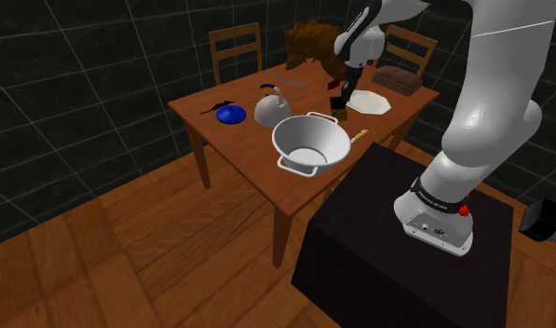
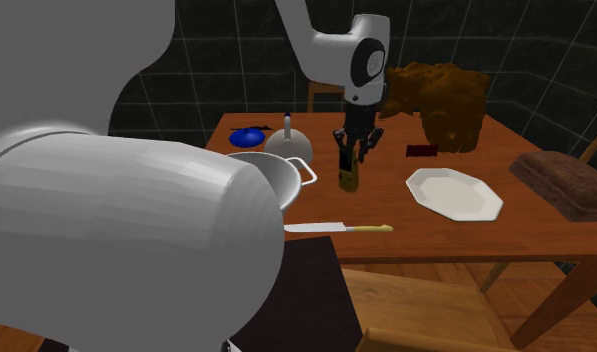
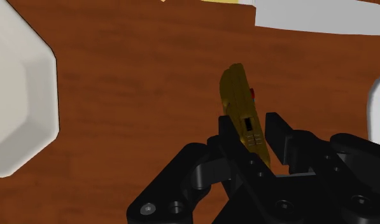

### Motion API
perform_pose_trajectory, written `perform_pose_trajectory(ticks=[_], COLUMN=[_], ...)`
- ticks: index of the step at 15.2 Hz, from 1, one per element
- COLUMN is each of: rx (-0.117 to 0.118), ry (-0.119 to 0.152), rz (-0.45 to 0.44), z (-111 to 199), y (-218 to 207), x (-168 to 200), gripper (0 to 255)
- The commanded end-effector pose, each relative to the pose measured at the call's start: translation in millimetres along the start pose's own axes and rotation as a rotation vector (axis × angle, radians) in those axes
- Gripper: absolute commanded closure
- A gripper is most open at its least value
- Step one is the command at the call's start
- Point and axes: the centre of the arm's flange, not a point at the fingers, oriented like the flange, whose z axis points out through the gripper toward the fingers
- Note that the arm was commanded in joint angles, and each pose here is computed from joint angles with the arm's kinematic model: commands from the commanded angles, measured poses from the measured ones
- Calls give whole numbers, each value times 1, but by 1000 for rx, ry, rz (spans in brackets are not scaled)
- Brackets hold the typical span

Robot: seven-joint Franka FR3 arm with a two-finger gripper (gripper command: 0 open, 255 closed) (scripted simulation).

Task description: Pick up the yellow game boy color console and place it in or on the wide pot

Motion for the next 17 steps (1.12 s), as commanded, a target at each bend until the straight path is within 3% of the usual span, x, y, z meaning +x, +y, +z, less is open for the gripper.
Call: perform_pose_trajectory(ticks=[1, 17], rx=[0, 0], ry=[0, 0], rz=[0, 0], z=[-10, -94], y=[1, 2], x=[0, -3], gripper=[255, 255])
